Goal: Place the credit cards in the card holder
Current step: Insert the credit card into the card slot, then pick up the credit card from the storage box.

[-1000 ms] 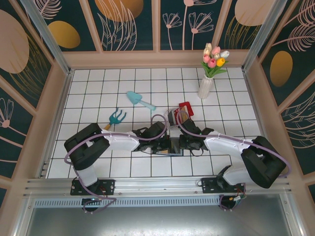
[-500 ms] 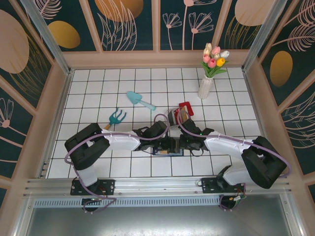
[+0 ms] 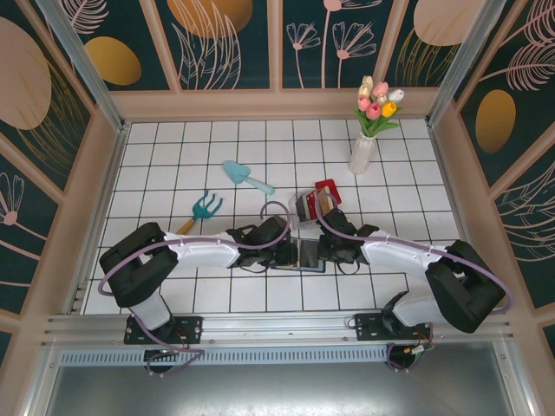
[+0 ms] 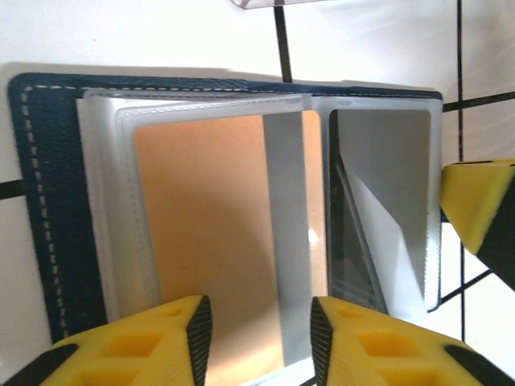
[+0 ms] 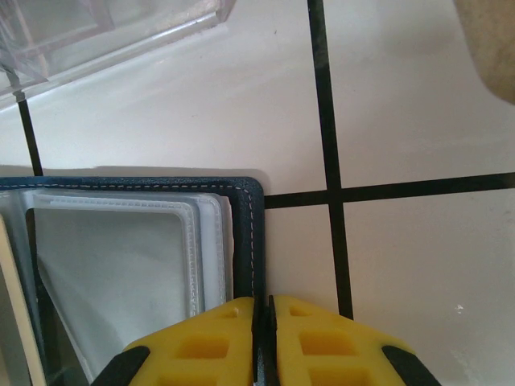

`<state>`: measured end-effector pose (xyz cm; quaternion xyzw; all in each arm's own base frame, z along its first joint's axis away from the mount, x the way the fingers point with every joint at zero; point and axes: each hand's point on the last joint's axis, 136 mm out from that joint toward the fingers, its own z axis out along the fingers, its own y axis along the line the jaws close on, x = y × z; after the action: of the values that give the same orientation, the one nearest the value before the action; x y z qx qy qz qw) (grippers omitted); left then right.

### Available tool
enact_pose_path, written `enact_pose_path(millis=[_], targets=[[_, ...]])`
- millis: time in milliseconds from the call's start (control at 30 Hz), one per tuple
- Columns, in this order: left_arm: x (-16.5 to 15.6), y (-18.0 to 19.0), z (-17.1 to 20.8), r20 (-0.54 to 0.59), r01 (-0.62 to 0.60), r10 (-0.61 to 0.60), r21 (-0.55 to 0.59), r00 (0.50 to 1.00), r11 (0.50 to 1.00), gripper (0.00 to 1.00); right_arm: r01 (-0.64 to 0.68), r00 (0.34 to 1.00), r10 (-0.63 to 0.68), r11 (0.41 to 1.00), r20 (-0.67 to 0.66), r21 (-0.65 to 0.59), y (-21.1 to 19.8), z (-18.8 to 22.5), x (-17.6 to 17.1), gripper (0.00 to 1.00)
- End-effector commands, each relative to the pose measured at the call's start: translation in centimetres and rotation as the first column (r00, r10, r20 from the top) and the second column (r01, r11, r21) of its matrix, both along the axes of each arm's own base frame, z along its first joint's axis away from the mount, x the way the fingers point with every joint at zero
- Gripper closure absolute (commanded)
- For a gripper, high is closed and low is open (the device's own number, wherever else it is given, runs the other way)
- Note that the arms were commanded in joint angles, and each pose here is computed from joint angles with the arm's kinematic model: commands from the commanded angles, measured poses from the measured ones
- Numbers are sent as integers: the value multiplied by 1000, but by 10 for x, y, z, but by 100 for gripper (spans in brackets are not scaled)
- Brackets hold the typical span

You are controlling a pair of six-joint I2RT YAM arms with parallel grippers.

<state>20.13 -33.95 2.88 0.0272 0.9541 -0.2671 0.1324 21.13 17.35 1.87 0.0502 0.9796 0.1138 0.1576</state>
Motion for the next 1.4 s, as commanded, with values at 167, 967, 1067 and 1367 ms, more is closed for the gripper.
enact_pose_path(millis=[167,967,1067,1367], targets=[[18,-5,40,105,-29,33,-43,994,999,73,-1,998,-2,999,68,32,4,38,12,74],[129,12,73,110,-221,248,-212,962,952,44,-4,976,46,981,212,-194,-33,109,120,51],[141,-2,64,90,-196,219,-212,972,957,43,-13,979,59,973,194,-231,-33,104,132,50],[160,-6,36,40,-224,234,-171,971,959,46,-49,982,90,970,167,-238,-20,97,151,46]])
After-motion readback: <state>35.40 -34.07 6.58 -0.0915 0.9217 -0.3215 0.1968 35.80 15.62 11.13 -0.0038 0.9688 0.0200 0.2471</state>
